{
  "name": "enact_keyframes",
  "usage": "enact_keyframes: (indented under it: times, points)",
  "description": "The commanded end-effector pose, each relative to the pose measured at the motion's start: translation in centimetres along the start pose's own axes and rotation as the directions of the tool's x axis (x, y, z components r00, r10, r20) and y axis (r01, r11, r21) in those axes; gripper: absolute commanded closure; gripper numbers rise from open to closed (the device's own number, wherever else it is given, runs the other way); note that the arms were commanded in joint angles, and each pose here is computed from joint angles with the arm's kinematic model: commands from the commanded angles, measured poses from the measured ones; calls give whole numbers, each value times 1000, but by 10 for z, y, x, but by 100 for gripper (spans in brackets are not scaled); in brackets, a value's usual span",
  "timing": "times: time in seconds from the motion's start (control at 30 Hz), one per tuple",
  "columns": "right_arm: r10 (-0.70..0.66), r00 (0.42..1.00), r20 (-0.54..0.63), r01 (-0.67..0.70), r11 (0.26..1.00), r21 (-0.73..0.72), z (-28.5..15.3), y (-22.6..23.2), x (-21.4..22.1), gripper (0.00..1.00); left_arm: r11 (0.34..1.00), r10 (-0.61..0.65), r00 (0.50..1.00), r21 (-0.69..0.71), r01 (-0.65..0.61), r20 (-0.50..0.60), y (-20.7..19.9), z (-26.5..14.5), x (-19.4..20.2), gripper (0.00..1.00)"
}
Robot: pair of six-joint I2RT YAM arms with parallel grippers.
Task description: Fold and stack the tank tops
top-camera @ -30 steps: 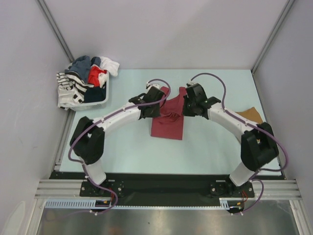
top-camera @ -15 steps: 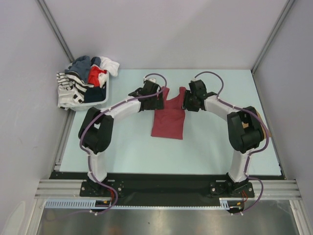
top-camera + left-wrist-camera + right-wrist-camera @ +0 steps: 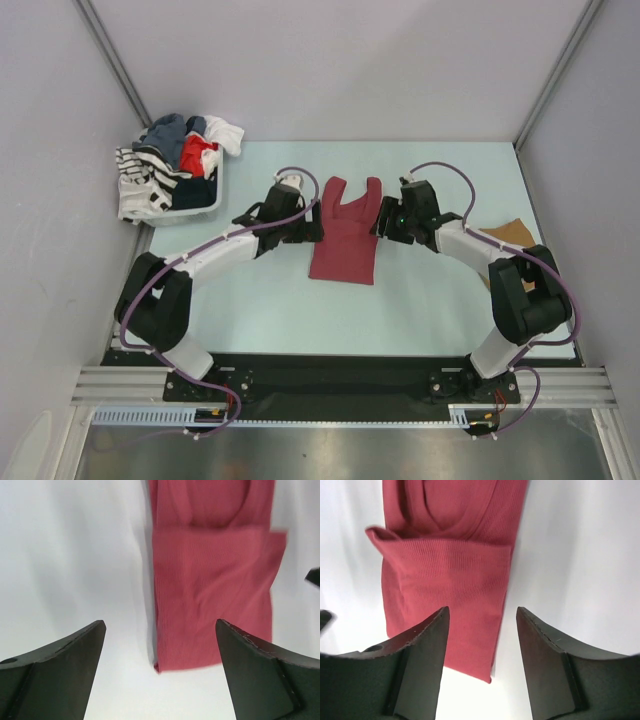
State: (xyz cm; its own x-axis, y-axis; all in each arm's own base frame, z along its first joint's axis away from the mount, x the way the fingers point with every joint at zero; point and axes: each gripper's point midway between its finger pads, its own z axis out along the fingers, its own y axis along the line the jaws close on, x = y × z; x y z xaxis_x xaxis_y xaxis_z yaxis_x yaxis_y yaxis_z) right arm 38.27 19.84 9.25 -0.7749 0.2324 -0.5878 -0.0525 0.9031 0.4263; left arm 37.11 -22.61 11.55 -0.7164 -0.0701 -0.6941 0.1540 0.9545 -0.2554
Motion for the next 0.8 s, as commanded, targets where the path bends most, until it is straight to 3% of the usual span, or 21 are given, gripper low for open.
enact_keyframes:
  times: [0.0, 0.43, 0.77]
  points:
    - [49, 998, -49, -54, 991, -122, -4, 20, 22, 39, 991, -39, 995, 123, 51, -93, -12, -3, 42, 3]
    - [88, 985, -151, -111, 983, -148, -29, 15, 103, 41, 982, -56, 986, 171, 83, -156, -16, -16, 108, 7]
    - [112, 975, -190, -136, 984, -118, -16, 11, 120, 56, 983, -78, 979, 149, 107, -186, -16, 0, 117, 22]
